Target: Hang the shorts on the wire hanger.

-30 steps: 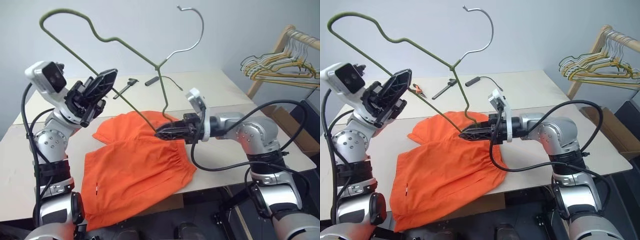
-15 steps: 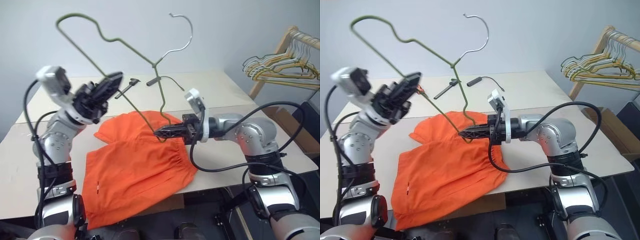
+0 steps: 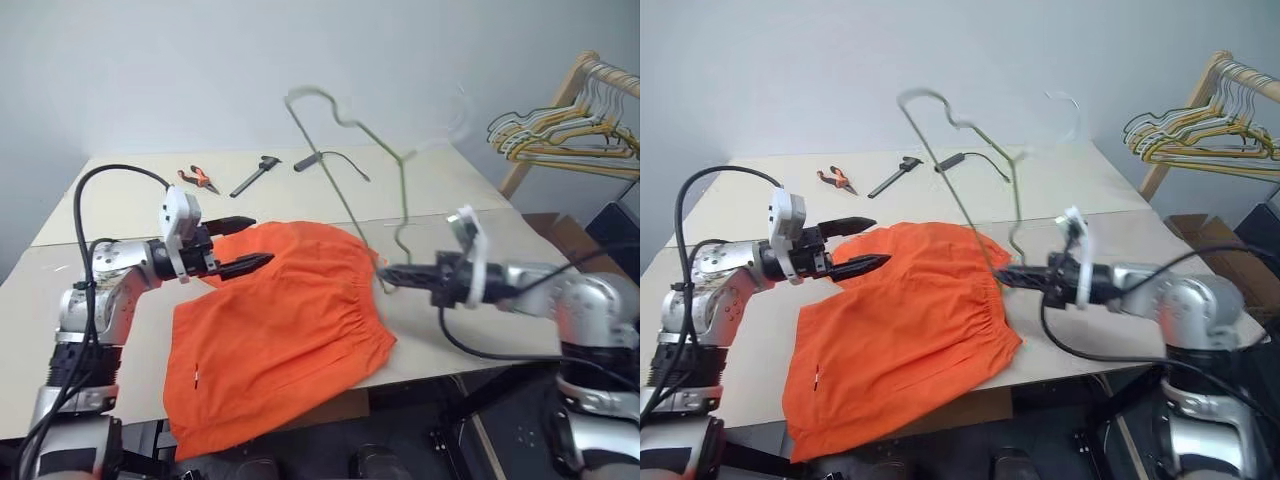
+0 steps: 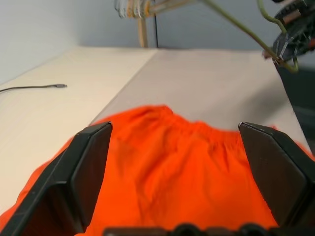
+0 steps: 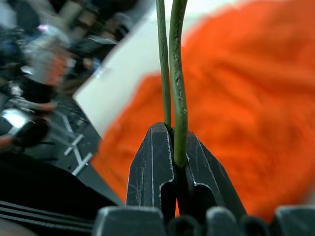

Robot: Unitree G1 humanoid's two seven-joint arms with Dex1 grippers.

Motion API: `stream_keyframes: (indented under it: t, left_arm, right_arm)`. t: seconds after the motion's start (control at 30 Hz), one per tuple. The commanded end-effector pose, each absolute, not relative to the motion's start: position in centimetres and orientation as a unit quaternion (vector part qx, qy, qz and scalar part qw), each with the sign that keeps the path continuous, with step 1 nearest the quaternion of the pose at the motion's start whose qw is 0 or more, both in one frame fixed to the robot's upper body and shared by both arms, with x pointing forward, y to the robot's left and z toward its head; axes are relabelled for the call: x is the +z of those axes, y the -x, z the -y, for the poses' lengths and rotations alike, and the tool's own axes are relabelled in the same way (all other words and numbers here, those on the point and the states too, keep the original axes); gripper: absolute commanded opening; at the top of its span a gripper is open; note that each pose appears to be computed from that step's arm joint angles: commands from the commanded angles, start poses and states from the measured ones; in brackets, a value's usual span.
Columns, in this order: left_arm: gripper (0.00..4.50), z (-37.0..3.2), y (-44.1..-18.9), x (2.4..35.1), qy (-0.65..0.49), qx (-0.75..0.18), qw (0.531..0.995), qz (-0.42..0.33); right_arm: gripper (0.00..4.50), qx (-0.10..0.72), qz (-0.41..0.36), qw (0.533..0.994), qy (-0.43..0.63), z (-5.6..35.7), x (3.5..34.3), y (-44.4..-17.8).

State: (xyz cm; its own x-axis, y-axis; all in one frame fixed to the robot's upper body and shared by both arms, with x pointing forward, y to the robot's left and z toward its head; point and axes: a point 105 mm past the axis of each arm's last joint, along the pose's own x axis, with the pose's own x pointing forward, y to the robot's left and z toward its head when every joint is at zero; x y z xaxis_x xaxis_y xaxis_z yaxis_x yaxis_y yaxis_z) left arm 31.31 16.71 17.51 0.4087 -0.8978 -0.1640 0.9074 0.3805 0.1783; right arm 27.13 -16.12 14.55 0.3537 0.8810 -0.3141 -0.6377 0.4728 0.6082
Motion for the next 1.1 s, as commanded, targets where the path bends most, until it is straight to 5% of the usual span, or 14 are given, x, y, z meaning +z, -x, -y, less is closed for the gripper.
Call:
stream_keyframes:
  t: [0.03,0.17,0.33,0.67,1.1]
  left_arm:
    - [4.48,-15.6,-29.7,17.3,-0.179,-0.585,0.791,-0.018]
    - [4.48,-15.4,-29.8,16.1,-0.217,-0.581,0.783,-0.039]
    - [4.48,-15.3,-30.1,15.5,-0.264,-0.582,0.767,-0.052]
    - [4.48,-14.9,-29.6,15.2,-0.28,-0.597,0.75,-0.049]
    - [4.48,-15.1,-29.4,14.6,-0.279,-0.586,0.759,-0.056]
  right_arm:
    - [0.0,0.456,-0.357,0.785,-0.221,18.1,14.5,-25.0]
    - [0.0,0.46,-0.436,0.71,-0.306,20.2,13.5,-21.2]
    - [0.0,0.405,-0.507,0.678,-0.345,21.9,10.8,-19.2]
    - [0.0,0.345,-0.528,0.69,-0.355,23.4,8.2,-20.6]
    - [0.0,0.37,-0.517,0.684,-0.358,21.9,7.6,-22.2]
